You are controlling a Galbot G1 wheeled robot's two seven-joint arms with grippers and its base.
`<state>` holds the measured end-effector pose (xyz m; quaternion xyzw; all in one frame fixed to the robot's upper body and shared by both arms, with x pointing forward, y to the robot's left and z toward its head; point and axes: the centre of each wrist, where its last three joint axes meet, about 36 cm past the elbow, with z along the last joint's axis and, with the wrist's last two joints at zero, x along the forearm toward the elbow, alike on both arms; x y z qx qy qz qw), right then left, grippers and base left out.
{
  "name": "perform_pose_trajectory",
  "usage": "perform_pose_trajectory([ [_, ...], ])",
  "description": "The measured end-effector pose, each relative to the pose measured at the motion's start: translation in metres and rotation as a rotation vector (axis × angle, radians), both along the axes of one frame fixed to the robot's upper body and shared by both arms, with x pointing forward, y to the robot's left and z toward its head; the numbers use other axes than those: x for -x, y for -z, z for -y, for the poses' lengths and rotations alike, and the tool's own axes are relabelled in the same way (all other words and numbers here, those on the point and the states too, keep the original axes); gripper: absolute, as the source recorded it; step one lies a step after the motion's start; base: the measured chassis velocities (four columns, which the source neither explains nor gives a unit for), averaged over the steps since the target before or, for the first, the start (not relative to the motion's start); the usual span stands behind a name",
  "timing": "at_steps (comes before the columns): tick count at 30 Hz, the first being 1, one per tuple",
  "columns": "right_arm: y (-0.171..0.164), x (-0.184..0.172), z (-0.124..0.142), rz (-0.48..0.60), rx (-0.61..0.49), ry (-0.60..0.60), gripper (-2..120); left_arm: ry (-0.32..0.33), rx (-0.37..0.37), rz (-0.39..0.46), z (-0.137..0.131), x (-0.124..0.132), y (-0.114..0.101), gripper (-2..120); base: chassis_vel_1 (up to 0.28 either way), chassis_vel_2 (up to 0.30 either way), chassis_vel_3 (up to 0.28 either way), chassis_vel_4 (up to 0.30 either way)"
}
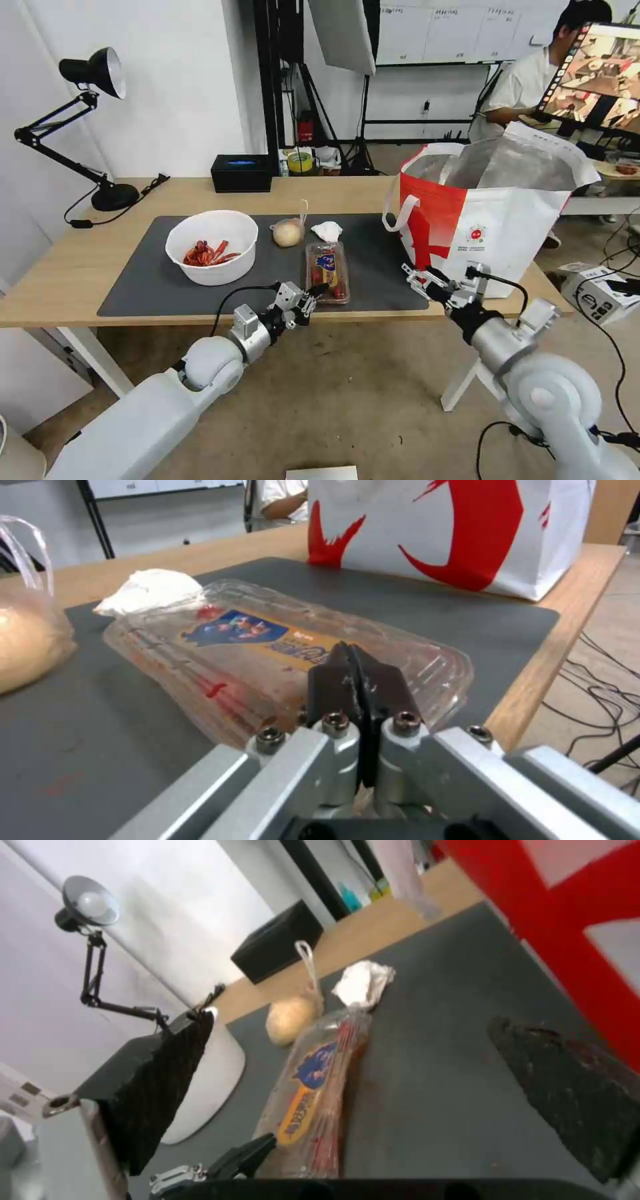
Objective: Pick up the trash from the table and place it into the takeout bag.
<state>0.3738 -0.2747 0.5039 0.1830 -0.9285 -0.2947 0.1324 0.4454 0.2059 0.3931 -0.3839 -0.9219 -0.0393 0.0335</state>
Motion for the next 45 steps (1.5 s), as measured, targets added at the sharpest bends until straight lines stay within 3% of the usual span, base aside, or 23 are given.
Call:
perform_pose_trajectory([
  [11, 0.009, -0.058, -0.024, -0.145, -0.042, -0.082, 100, -0.014, -0.003, -0.016, 0.001, -0.001, 0.007, 0, 0.000, 0.000, 0.000, 0.000],
  [22, 0.001, -0.107, -0.050, -0.244, 0.005, -0.155, 100, -0.026, 0.004, -0.011, -0.004, -0.005, 0.000, 0, 0.000, 0.000, 0.000, 0.000],
  [45, 0.003, -0.166, -0.092, -0.399, 0.022, -0.206, 100, -0.043, 0.009, -0.001, -0.012, -0.008, -0.006, 0, 0.000, 0.000, 0.000, 0.000],
])
